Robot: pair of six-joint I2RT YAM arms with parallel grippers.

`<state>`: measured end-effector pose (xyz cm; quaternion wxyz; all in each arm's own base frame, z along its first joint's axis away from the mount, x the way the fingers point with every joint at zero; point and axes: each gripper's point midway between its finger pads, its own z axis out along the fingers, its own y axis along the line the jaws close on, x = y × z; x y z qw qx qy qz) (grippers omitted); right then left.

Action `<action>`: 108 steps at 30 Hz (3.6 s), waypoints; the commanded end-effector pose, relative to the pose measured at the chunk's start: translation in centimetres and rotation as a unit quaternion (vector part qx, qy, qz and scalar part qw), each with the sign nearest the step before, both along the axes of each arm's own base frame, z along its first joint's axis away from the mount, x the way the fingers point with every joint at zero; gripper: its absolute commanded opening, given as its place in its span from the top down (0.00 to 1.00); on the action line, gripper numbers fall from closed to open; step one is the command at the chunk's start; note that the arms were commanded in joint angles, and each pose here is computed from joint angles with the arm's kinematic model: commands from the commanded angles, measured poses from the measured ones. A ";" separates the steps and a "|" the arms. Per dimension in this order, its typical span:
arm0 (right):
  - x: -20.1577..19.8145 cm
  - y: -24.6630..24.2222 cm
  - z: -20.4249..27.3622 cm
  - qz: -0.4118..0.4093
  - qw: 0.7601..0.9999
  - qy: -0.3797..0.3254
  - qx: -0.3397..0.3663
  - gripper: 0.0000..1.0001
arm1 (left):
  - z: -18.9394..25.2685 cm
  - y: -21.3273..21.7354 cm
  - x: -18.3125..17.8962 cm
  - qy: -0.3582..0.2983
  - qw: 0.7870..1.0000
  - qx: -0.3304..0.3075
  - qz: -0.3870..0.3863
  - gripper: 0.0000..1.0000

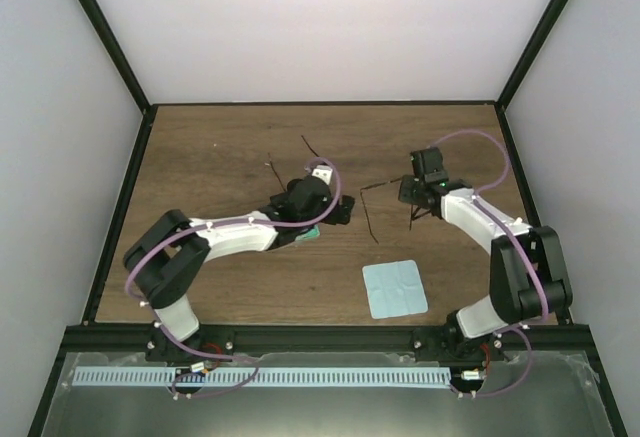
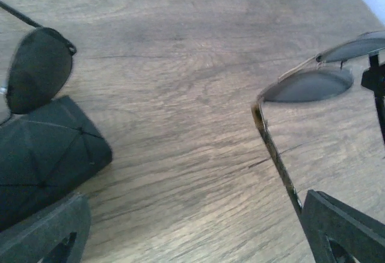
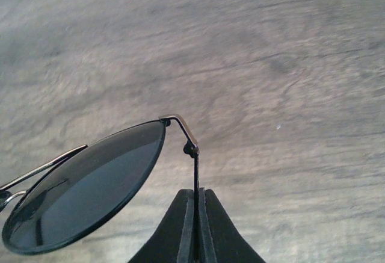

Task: Organize the sunglasses
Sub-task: Fold the sunglasses at the center of the board.

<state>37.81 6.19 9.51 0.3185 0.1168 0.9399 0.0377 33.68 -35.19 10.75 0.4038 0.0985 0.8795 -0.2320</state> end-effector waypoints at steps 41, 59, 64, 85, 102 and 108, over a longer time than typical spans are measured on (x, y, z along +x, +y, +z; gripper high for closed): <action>-5.5 10.1 8.5 0.229 0.963 -0.141 0.015 0.99 | 8.6 -3.8 -2.0 -0.011 0.926 -0.145 -0.348 0.09; -6.0 10.5 9.0 0.239 0.959 -0.152 0.027 0.99 | 7.4 -3.3 -1.5 -0.001 0.930 -0.129 -0.344 0.12; -5.8 10.6 8.4 0.238 0.960 -0.143 0.022 0.99 | 6.0 -4.2 -1.6 0.018 0.927 -0.132 -0.350 0.18; -6.0 14.3 8.2 0.259 0.949 -0.116 0.134 0.99 | 3.4 -5.7 -1.9 0.047 0.918 -0.168 -0.355 0.35; -3.0 8.6 8.4 0.158 0.981 -0.110 -0.034 0.99 | 7.4 -1.1 0.1 -0.034 0.949 -0.192 -0.247 0.00; -1.8 7.4 7.2 0.125 0.978 -0.083 -0.142 0.99 | 12.3 2.1 -0.6 -0.101 0.956 -0.207 -0.184 0.00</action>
